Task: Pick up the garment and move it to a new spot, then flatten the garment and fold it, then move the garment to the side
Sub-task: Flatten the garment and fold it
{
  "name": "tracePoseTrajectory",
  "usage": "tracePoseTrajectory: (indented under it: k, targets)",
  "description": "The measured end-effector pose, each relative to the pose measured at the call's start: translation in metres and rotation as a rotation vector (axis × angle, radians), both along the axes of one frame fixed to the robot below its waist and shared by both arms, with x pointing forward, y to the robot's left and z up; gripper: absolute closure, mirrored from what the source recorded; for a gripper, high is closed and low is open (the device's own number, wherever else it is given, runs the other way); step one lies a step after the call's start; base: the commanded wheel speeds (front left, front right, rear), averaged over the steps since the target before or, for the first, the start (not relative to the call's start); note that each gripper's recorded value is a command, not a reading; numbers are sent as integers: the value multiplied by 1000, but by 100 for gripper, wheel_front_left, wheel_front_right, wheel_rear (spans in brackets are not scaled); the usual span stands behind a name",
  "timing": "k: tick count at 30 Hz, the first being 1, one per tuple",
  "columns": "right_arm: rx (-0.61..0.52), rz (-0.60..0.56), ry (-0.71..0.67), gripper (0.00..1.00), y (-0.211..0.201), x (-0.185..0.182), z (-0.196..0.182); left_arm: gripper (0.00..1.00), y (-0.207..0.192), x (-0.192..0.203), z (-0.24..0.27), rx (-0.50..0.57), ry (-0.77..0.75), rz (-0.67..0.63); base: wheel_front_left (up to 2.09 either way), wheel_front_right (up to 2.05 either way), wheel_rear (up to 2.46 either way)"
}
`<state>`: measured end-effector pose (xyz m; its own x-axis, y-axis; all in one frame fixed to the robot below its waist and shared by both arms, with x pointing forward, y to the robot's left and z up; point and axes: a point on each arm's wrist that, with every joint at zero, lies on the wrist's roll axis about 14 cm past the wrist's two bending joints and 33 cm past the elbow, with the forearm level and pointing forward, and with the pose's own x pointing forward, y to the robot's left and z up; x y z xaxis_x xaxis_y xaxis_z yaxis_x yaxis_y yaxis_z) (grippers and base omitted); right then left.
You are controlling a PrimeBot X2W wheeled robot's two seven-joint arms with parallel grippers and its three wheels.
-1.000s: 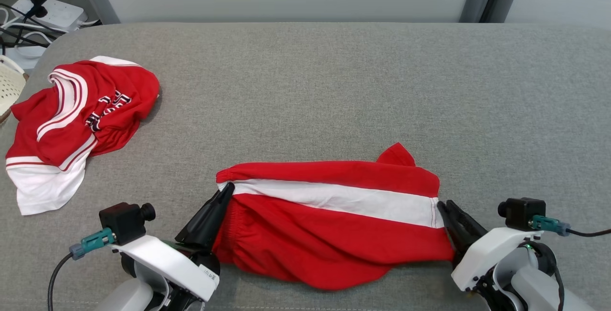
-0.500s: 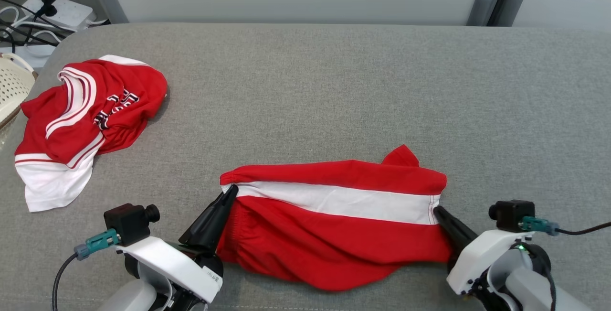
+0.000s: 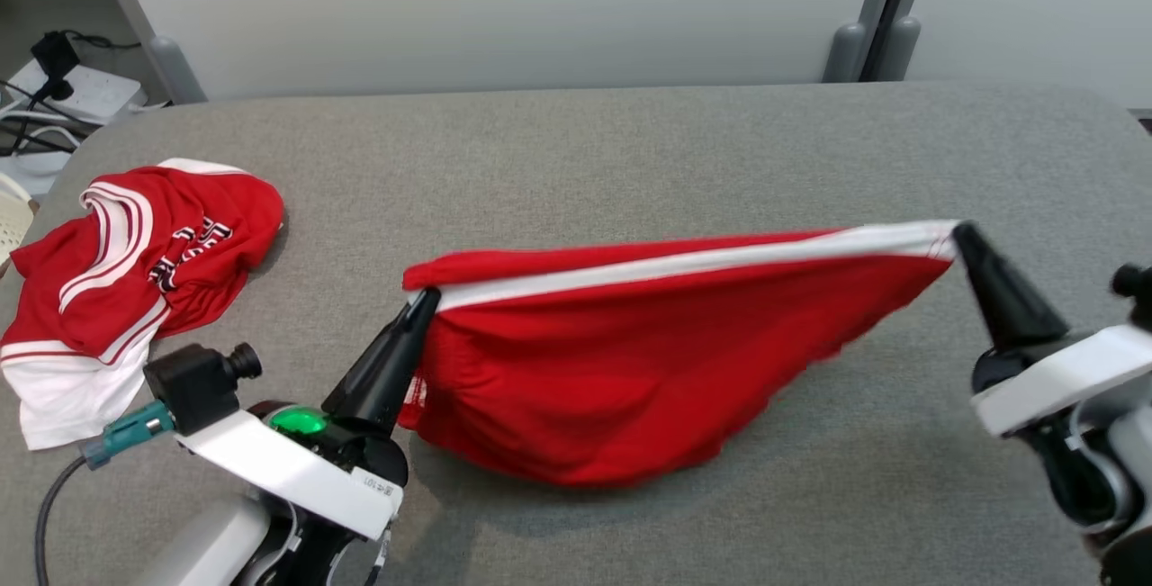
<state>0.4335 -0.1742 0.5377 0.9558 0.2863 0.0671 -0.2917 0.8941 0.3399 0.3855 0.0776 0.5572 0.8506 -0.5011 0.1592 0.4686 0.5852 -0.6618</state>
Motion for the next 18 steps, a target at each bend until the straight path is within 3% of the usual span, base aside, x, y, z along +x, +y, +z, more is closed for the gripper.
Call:
tracePoseTrajectory:
  k: [7,13,16,18]
  targets:
    - [37,-60,-311,100,-37,-20,108,100,-12,-7,80,-110,-151,-101,0,0,0]
    - [7,-138,-577,100,-79,-66,201,100,-27,-27,162,-297,-206,-235,0,0,0]
    - [-25,-169,-655,100,-89,-81,230,100,-29,-29,184,-323,-213,-282,0,0,0]
    - [-14,-165,-631,100,-85,-76,226,100,-27,-18,184,-290,-209,-270,0,0,0]
